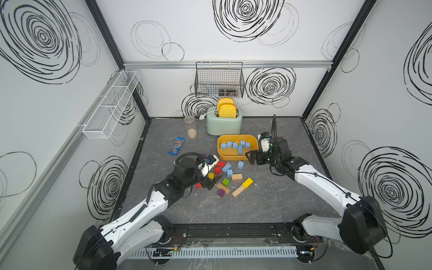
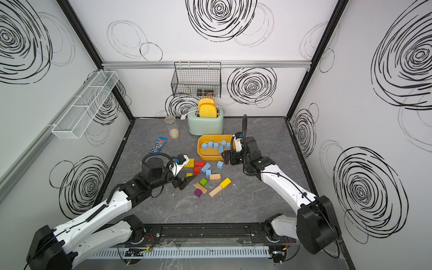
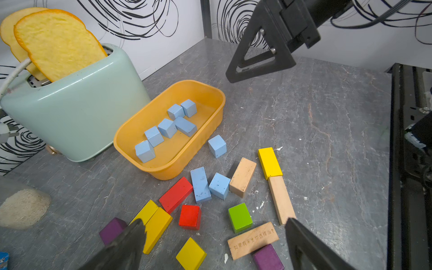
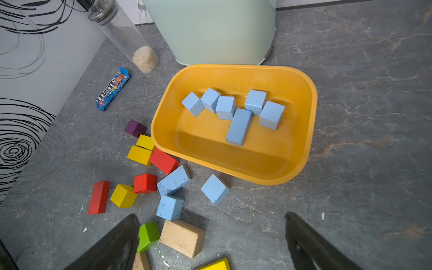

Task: Pick out the blue building blocks
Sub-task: Pick up the building block from the center of the board.

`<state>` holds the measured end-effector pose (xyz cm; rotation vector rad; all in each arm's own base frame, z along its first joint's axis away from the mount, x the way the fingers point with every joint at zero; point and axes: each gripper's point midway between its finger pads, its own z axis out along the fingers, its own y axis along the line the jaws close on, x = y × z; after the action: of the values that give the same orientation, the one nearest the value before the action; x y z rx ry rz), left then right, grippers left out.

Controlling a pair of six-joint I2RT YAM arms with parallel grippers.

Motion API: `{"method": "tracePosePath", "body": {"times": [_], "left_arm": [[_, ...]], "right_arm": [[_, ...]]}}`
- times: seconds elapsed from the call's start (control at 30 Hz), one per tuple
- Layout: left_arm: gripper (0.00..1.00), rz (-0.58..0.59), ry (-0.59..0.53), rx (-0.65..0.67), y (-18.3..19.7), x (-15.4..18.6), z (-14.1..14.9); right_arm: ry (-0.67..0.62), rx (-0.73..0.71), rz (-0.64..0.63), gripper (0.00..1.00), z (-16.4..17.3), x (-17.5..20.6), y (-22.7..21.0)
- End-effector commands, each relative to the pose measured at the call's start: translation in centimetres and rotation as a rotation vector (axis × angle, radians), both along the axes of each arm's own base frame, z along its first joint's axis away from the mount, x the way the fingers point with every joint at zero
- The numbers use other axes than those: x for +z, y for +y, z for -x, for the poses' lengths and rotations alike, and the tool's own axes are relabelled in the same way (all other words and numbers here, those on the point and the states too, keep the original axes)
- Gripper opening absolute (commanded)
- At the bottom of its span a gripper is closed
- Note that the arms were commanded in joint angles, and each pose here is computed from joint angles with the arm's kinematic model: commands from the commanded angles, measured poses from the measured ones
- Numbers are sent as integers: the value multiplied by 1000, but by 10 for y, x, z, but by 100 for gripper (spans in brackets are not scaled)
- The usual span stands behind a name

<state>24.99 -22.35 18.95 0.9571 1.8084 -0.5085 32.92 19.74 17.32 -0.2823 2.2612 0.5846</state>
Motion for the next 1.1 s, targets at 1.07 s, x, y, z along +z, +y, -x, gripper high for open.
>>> {"method": "tracePosePath", "body": {"times": [1.07], "left_arm": [[96,20,38,34,3,-20,-19]], "right_arm": [[248,-13,41,96,-1,-87,30]]}}
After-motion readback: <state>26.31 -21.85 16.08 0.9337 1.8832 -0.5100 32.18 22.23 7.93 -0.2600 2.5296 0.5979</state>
